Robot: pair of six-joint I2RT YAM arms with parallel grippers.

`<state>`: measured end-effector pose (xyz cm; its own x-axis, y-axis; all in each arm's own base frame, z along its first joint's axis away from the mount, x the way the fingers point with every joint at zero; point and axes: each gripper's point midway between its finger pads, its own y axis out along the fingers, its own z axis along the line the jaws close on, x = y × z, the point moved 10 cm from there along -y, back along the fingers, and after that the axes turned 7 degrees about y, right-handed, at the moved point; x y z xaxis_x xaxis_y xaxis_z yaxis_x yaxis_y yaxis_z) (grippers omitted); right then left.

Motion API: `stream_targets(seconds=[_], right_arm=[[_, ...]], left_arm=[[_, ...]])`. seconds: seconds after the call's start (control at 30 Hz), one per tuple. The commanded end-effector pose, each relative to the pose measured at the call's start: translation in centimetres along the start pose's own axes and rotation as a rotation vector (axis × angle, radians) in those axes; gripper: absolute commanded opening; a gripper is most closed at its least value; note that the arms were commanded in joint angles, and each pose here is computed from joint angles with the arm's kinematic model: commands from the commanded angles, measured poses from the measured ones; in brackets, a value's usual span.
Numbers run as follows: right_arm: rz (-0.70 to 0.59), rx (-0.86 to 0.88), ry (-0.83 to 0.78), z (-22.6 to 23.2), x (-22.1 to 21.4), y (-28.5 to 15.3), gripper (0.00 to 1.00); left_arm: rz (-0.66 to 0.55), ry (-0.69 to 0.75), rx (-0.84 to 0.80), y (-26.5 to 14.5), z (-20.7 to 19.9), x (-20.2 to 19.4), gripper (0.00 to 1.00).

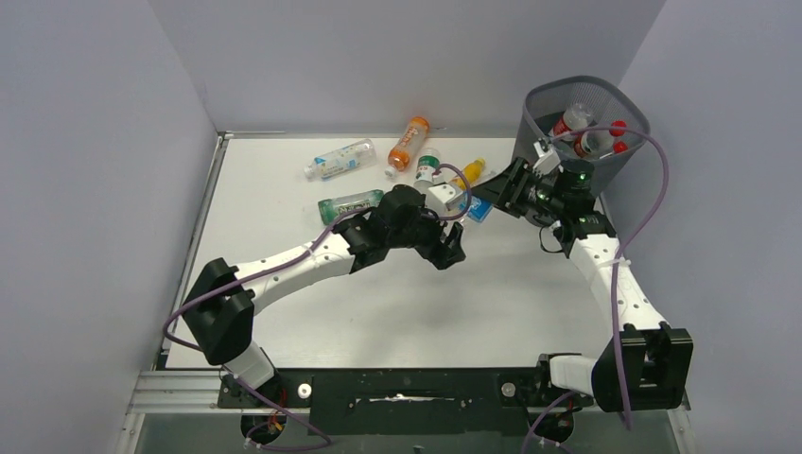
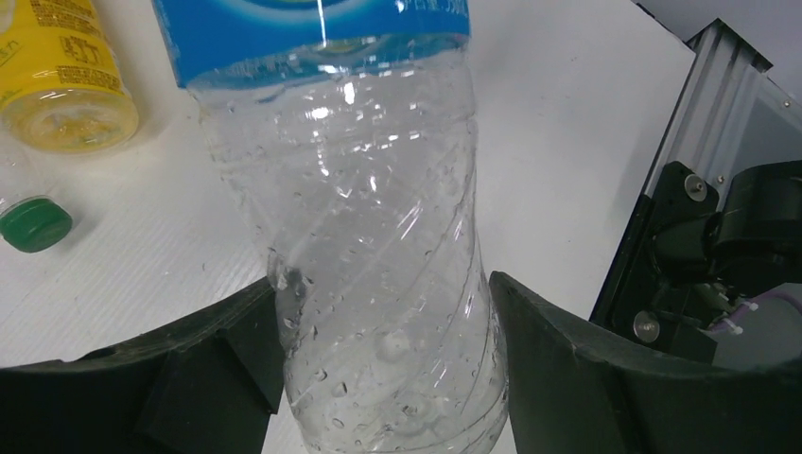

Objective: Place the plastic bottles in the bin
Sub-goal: Place the plastic bottle in the trash bin.

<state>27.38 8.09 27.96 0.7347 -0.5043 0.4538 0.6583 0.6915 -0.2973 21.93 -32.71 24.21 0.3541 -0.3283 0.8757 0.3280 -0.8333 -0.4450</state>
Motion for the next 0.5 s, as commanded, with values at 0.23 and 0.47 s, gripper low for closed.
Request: stream_targets(seconds=[0.23, 0.47], right_arm=[[-0.168, -0.018, -0.184, 4.4, 7.4, -2.4, 0.49], [-0.372, -0.043, -0.252, 7.0, 15.1, -7.0, 0.5]], left_arm=[[-0.179, 0.017, 0.134, -5.4, -0.3, 5.1, 0.78], [-0.189, -0.014, 0.192, -7.5, 0.9, 4.3, 0.8]])
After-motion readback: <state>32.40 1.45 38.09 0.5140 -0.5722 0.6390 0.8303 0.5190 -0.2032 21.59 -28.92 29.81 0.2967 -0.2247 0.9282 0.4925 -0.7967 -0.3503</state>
